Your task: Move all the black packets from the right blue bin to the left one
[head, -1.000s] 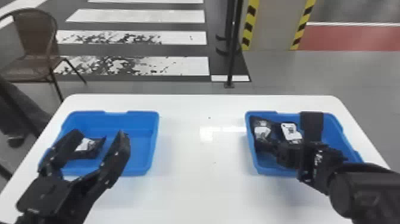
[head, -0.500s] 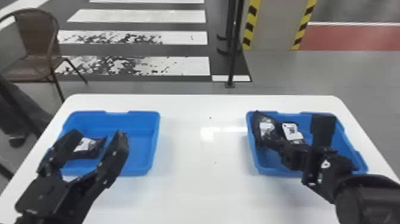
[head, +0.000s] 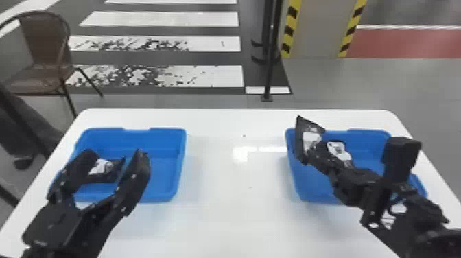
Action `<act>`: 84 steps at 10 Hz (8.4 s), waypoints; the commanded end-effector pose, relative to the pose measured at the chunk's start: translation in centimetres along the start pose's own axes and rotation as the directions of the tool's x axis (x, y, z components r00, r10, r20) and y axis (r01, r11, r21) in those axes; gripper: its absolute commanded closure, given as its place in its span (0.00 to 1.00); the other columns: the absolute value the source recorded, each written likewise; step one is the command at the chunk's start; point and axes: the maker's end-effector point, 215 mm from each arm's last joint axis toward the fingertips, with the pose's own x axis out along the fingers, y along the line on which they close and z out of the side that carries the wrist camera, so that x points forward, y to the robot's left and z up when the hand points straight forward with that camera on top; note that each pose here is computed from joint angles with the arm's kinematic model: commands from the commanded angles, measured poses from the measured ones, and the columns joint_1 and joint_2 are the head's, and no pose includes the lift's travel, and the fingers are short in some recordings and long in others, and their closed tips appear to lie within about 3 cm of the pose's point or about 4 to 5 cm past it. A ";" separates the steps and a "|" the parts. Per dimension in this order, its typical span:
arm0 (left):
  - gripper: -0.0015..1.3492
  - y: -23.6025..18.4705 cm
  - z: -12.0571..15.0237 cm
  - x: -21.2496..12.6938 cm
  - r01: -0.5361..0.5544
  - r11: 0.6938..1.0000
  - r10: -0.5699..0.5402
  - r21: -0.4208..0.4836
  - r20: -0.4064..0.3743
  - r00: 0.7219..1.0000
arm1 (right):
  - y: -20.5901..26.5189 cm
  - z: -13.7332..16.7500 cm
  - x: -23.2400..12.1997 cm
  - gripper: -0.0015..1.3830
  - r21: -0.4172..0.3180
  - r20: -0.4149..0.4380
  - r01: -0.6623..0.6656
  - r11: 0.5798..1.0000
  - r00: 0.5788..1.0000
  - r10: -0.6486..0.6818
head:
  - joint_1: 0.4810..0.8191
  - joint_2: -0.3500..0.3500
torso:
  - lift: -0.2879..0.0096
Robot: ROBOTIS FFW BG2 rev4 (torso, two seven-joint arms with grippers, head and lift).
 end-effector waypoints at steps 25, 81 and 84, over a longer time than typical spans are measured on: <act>0.91 -4.5 0.1 4.6 0.160 0.983 -0.170 -0.088 -0.123 0.978 | 30.1 0.6 -4.1 0.78 0.012 0.139 -0.719 0.695 0.689 0.711 | 0.63 1.00 | 0.50; 0.08 -1.0 -0.4 1.4 0.048 0.996 -0.047 -0.078 0.011 0.999 | -14.9 -5.3 7.0 0.73 0.012 -0.450 0.161 0.987 0.882 -0.139 | 0.63 0.33 | 0.50; 0.08 -1.1 -0.3 1.4 0.051 0.996 -0.050 -0.077 0.015 0.999 | -14.5 -4.8 7.0 0.80 -0.010 -0.439 0.153 0.988 0.887 -0.142 | 0.63 0.33 | 0.50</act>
